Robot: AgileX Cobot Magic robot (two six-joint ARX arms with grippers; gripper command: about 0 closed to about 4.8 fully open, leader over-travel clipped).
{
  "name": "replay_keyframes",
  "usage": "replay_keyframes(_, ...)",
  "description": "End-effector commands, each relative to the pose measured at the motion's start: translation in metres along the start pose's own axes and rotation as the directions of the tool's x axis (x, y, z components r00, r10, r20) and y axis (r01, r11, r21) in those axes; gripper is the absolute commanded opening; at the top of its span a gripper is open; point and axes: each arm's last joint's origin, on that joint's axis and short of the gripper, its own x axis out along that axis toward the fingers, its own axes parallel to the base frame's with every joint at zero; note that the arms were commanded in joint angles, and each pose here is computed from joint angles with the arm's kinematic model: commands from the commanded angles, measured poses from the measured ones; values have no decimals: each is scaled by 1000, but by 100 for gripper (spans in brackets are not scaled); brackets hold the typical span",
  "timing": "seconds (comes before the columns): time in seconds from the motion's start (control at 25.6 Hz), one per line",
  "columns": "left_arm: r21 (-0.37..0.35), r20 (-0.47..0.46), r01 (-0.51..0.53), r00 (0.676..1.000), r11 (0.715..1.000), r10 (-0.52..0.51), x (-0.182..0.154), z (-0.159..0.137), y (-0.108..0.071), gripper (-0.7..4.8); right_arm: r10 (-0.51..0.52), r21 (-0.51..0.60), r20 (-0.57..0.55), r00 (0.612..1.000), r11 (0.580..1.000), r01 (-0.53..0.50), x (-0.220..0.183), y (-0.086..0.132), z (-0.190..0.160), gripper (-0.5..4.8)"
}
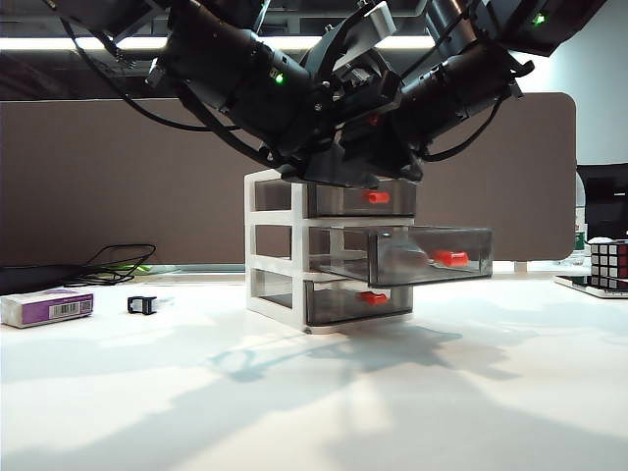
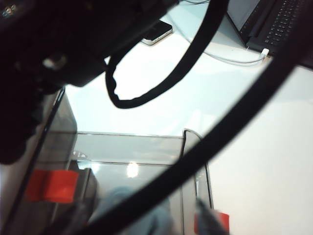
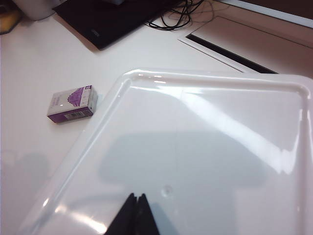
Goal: Open the second layer of the drawer on the table, pick up the earphone case on the table and put it in, and finally close the drawer.
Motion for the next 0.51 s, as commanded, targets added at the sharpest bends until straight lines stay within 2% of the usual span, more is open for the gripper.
replay_keyframes(0.04,8,15,-17,1000,1000,17,0,3,0,307,-11,99,-140,990,995,25,6,-2,-24,-5)
replay_keyframes(0.12,-18,9,-4,1000,1000,4,-2,4,-3,301,-7,98,-139,990,995,21,6,-2,-24,-5)
replay_keyframes(0.2,4,-30,22,999,1000,-22,-9,7,-15,209,-7,98,-138,990,995,21,6,-2,-24,-5)
replay_keyframes(0.23,49,-62,54,997,997,-51,-14,10,-28,157,-7,98,-139,990,995,21,6,-2,-24,-5)
replay_keyframes(0.35,112,-70,106,993,988,-98,-18,15,-55,97,-7,99,-139,990,995,21,6,-2,-24,-5)
replay_keyframes(0.39,124,-71,134,989,983,-126,-17,16,-66,34,2,100,-138,990,995,12,6,-2,-24,-5)
replay_keyframes(0.43,127,-75,135,989,983,-126,-16,15,-69,-8,6,101,-138,990,995,8,6,-1,-24,-5)
replay_keyframes(0.51,126,-97,126,989,984,-114,-9,9,-73,-6,8,104,-141,990,995,6,6,-1,-24,-5)
